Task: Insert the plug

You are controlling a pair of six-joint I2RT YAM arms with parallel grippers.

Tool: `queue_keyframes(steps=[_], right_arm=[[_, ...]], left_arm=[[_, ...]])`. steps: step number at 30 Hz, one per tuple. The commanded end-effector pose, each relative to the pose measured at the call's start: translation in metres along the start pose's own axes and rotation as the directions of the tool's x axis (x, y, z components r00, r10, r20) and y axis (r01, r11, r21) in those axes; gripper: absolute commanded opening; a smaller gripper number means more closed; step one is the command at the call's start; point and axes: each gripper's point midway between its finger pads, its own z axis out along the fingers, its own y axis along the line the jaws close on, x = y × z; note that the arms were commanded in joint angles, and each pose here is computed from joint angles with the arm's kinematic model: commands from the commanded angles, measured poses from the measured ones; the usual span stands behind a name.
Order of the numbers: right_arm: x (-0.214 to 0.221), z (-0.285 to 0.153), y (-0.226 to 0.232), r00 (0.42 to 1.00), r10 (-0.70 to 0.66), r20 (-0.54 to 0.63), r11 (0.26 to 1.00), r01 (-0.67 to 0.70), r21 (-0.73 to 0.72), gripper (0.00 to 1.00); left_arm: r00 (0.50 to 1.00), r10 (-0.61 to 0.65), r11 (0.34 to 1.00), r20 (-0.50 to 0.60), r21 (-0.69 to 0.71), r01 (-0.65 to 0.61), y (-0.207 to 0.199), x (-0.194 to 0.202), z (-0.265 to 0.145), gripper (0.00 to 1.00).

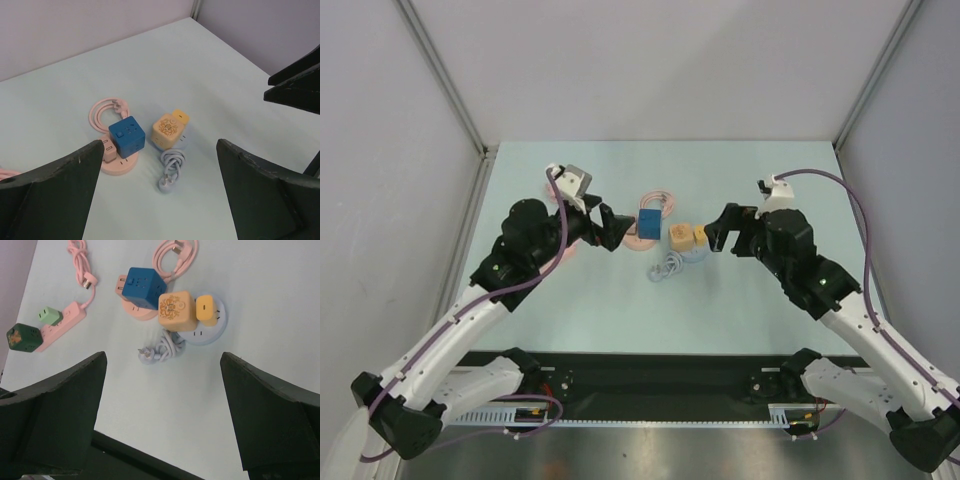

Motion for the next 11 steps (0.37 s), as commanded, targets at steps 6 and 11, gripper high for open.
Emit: queue_keyframes(steps=[6, 11], right_arm=[[-0.0454, -0.0131, -0.0036, 0.993, -0.004, 0.114, 1.0, 0.001, 0.024, 1.0], [-0.0386, -0.0082, -0.0048, 0.995, 0.008, 0.095, 1.0, -0.01, 0.018, 1.0]], left_arm=[[0.996, 0.048, 0.999, 0.079, -0.008, -0.047, 0.0003, -0.0178, -0.0062, 1.0], [0.996, 0.056, 0.998, 0.076, -0.02, -0.055, 0.0029, -0.0161, -0.0052, 1.0]])
